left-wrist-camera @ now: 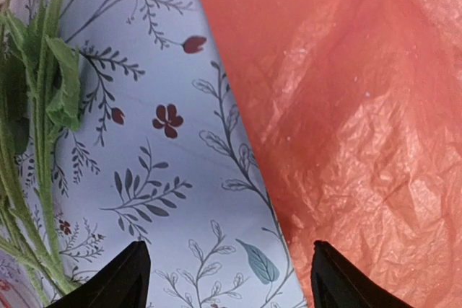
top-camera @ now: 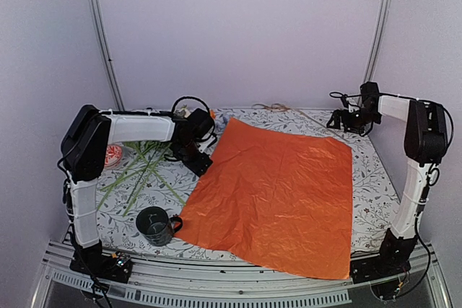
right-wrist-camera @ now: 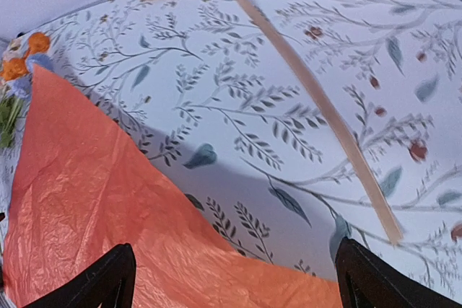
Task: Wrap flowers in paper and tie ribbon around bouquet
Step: Unfold the folded wrapping paper at the center of the board, then adjust the flattened wrapping paper at the center of the board.
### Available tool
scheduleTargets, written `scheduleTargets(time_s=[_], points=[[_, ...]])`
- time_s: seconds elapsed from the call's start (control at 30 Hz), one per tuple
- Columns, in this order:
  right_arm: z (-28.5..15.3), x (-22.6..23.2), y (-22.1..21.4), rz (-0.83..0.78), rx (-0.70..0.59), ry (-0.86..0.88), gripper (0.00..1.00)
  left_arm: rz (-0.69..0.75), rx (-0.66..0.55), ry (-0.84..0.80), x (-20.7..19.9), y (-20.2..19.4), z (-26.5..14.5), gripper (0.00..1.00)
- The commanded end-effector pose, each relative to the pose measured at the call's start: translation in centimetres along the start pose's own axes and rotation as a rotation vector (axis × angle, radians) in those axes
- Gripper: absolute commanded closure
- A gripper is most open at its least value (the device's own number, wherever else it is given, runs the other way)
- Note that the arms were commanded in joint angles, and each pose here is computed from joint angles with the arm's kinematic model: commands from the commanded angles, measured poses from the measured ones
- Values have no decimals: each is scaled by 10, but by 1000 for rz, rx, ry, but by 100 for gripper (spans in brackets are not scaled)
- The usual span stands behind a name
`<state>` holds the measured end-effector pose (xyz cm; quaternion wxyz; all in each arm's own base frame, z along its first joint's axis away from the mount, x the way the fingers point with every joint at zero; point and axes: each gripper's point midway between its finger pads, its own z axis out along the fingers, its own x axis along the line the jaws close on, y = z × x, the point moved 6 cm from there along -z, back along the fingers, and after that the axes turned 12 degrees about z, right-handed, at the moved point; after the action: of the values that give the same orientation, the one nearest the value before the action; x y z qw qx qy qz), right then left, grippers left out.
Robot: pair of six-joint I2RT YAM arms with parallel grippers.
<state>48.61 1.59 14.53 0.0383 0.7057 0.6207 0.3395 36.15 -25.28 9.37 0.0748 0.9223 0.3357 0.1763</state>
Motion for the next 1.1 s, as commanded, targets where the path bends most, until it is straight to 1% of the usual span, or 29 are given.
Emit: scheduleTargets(time_s=[0.0,0.03,0.07,0.13,0.17,0.23,0.3,0.37,0.43,0.47,0.53,0.7,0.77,0.87,0.93,1.0,1.07], points=[[13,28,13,-203,78,270,1,-14,-35,-38,-16,-1,-5,23],[20,28,14,-203,93,287,4,-11,-32,-39,-18,-2,-3,23],[26,28,14,-205,108,296,9,-8,-30,-40,-20,-2,0,23],[43,30,13,-217,139,261,24,8,-14,-29,-23,-4,6,22],[52,32,8,-227,169,242,28,13,1,-21,-23,-6,11,22],[59,38,-1,-267,201,241,32,21,22,-15,-24,-9,17,22],[64,38,-6,-271,208,249,33,20,25,-26,-26,-9,20,23],[67,32,-8,-259,205,208,32,19,22,-33,-27,-8,21,22],[83,19,-18,-238,243,165,27,19,28,-32,-28,-9,24,22],[85,17,-21,-236,250,152,22,20,32,-31,-28,-10,25,22],[86,12,-26,-229,267,132,17,23,39,-32,-29,-12,27,22],[87,6,-34,-240,283,96,11,32,41,-35,-30,-14,28,22],[88,6,-35,-244,286,98,10,36,40,-36,-30,-14,27,22],[87,11,-41,-228,316,167,16,36,45,-36,-30,-15,28,22],[85,16,-48,-217,339,217,23,35,45,-35,-30,-15,28,22],[82,20,-55,-210,352,265,33,36,46,-37,-31,-16,29,22],[67,32,-51,-226,329,327,44,38,46,-39,-32,-16,30,22]])
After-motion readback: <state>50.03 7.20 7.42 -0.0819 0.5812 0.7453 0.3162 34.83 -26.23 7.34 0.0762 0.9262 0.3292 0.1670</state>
